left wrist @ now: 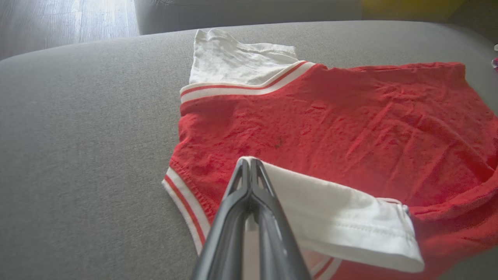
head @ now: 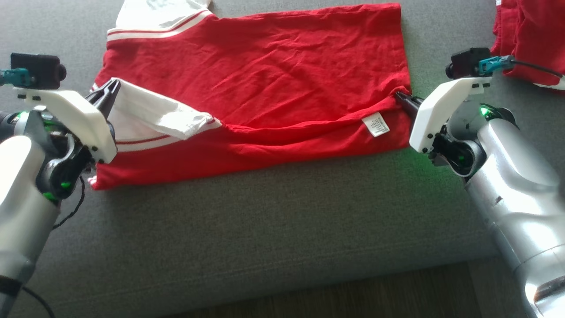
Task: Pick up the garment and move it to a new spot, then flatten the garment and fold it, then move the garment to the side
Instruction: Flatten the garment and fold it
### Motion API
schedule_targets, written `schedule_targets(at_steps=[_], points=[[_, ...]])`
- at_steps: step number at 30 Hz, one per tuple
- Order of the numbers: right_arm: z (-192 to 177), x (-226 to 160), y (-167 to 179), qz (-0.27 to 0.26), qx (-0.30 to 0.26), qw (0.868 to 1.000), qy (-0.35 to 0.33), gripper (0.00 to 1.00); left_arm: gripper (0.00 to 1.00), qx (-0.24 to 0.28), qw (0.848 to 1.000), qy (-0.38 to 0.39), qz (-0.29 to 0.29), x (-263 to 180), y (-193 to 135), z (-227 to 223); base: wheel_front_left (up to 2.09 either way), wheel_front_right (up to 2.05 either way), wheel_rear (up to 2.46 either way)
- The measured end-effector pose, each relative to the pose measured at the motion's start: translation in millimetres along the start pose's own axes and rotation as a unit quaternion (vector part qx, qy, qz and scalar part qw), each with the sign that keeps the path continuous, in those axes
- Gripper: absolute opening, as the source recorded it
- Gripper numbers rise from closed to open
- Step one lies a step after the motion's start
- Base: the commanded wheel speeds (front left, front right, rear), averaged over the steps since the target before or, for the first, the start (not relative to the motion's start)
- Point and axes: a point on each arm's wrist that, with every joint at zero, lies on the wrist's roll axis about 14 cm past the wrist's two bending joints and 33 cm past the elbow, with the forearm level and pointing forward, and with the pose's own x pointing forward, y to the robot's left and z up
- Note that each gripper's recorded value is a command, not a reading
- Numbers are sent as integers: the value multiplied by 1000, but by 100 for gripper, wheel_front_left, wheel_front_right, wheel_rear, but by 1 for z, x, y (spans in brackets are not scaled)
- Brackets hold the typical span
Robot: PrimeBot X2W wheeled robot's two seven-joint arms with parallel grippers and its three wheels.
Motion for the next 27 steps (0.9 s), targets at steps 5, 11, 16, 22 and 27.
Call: schedule_targets(at_steps=[5,11,16,22,27], points=[[4,5,-2,-2,-1,1000,-10,0,0,5,1000,-1,5,13,1,-1,0,0,0],[3,8,-4,-3,1,1000,-13,0,0,10,1000,-12,16,22,7,3,0,0,0],[3,10,-5,-3,9,1000,-13,25,9,8,1000,-8,28,25,13,-1,0,0,0],[13,11,-14,-20,12,999,-42,100,100,20,998,-21,48,27,19,1,0,0,0],[21,7,-11,-21,13,998,-62,100,100,33,995,-76,63,21,20,24,0,0,0]])
